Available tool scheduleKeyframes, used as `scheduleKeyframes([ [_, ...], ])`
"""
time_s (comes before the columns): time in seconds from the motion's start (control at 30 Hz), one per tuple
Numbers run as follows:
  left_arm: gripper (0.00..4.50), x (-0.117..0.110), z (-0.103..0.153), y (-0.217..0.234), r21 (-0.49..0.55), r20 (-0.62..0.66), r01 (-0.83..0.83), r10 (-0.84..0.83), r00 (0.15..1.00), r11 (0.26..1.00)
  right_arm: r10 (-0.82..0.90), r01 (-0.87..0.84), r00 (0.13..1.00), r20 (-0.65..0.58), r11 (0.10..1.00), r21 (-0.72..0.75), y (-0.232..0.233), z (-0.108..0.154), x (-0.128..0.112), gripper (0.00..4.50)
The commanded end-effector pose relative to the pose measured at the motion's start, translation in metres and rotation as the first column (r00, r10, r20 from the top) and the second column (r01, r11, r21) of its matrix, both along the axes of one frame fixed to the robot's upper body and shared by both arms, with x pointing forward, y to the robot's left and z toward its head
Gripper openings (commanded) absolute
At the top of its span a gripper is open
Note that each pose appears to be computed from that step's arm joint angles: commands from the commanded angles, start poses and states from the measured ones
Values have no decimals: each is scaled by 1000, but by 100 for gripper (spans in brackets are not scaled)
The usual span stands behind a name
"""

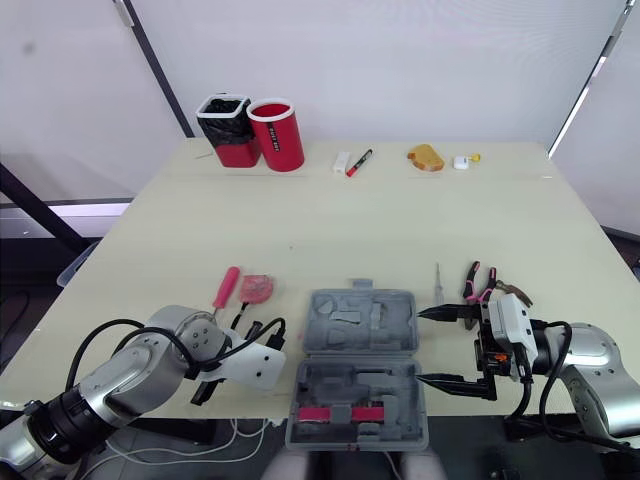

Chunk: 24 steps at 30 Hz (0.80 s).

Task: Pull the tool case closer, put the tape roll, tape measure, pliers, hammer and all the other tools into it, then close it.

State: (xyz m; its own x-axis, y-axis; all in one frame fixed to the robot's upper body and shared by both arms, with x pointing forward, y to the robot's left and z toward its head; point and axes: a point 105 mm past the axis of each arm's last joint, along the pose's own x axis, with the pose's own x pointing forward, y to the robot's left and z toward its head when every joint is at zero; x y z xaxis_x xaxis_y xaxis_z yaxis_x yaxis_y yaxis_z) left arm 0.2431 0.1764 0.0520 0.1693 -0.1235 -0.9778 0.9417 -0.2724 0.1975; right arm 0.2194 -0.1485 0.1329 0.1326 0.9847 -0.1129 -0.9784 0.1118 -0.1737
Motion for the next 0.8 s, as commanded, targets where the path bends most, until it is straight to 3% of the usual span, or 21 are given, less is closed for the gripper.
scheduleKeyframes([
  [0.03, 1, 3, 17, -1, 11, 23, 21, -22, 1000, 1000, 7, -7, 999, 33, 1000, 8, 1, 4, 0, 450],
  [0.3, 1, 19, 63, -1, 27, 36, 52, -53, 998, 998, -13, 13, 1000, 27, 1000, 14, -5, 2, 4, 450],
  [0.4, 1, 37, 76, -20, -6, 70, 92, -92, 993, 996, -24, 23, 999, 29, 1000, 21, -7, 3, 6, 450],
  [0.8, 1, 70, 66, -94, -159, 36, 125, -121, 992, 979, -102, 100, 994, 32, 994, 52, -23, 10, 16, 450],
])
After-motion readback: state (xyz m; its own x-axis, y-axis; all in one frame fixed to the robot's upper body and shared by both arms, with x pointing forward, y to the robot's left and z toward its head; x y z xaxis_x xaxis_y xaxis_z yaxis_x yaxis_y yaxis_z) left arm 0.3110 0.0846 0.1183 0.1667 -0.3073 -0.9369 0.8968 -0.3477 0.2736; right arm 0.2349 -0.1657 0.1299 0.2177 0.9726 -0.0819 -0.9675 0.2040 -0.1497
